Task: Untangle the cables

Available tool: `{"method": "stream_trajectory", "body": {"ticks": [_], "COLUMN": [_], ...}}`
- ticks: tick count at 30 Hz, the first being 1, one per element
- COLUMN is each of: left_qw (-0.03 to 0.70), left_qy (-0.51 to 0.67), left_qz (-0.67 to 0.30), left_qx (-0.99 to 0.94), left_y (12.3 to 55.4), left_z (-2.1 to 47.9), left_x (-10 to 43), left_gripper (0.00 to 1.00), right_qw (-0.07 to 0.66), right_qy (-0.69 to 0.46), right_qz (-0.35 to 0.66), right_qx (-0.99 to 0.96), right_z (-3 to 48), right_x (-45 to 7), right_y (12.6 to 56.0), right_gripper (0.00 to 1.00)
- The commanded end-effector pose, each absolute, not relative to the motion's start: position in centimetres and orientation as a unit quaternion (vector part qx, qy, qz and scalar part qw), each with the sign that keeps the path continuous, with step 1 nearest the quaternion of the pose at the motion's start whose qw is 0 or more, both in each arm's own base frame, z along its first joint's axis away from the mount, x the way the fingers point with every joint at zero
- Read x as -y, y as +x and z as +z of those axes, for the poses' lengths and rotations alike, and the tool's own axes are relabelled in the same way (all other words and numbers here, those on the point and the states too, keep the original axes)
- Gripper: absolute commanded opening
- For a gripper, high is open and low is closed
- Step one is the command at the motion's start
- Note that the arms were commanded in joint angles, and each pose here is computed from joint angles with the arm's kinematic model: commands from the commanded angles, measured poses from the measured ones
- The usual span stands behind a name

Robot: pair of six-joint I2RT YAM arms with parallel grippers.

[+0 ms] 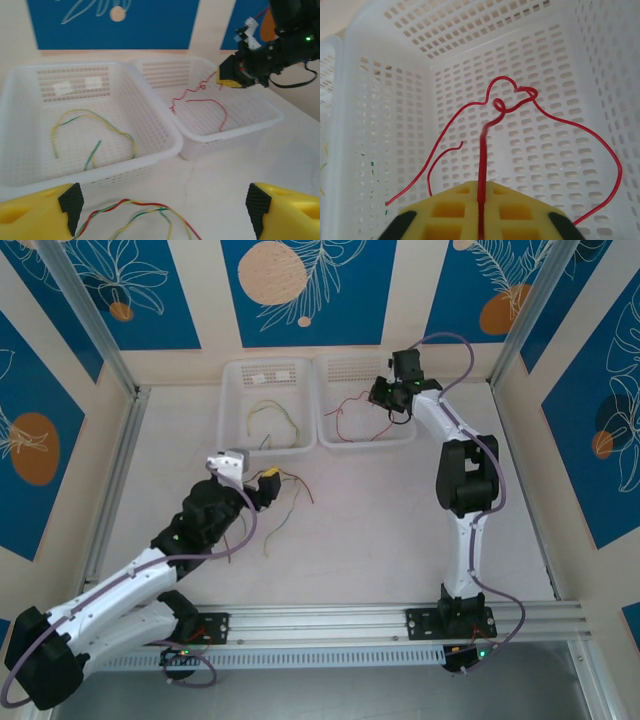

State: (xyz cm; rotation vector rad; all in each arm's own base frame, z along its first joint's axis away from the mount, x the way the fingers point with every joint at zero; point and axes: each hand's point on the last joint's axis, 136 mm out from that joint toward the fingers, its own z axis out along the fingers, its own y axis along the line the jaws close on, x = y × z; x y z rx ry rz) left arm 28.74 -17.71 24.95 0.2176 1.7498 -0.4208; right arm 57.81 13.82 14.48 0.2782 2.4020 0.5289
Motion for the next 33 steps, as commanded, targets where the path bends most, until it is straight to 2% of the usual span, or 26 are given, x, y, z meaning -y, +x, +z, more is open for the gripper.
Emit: {"method": "stream_trajectory", "body": {"ticks": [1,4,6,10,13,16,18,23,29,33], "left_qw": [0.61,0.599,0.589,0.575,0.556,0.511,0.474,0.381,0.303,0.292], "left_qy": [0.069,0.065,0.055,0.03,0.046,0.069,0.102,0.185,0.25,0.26], "left_qz": [-0.15,-0.156,-0.164,-0.171,-0.196,-0.224,-0.256,-0.329,-0.287,-0.273], "left_qx": [-0.775,-0.782,-0.789,-0.8,-0.806,-0.827,-0.836,-0.844,-0.874,-0.879], "left_y": [28.4,28.2,28.2,28.8,29.4,30.0,29.9,28.7,27.8,27.8], "left_z": [23.4,22.8,22.2,21.6,21.4,20.9,20.3,18.4,14.2,12.2], "left_x": [15.9,15.4,15.1,14.2,15.1,16.5,18.4,22.7,24.6,25.3], "left_gripper": [0.87,0.87,0.9,0.9,0.9,0.9,0.9,0.89,0.92,0.95], "right_qw": [0.331,0.342,0.356,0.385,0.435,0.477,0.491,0.467,0.438,0.458], "right_qy": [0.087,0.078,0.073,0.078,0.038,-0.005,-0.017,-0.027,-0.021,-0.024], "right_qz": [0.177,0.165,0.156,0.146,0.154,0.176,0.226,0.34,0.301,0.3], "right_qx": [-0.923,-0.922,-0.919,-0.908,-0.886,-0.861,-0.841,-0.816,-0.847,-0.837], "right_z": [15.6,16.8,17.9,21.3,24.7,26.4,26.9,23.3,18.4,19.6], "right_x": [-14.2,-14.2,-14.2,-13.6,-14.8,-16.4,-17.1,-19.2,-19.6,-19.8], "right_y": [57.4,56.4,55.6,52.9,49.6,45.6,42.5,36.3,33.9,33.8], "right_gripper": [0.31,0.42,0.51,0.52,0.53,0.65,0.72,0.72,0.72,0.72]}}
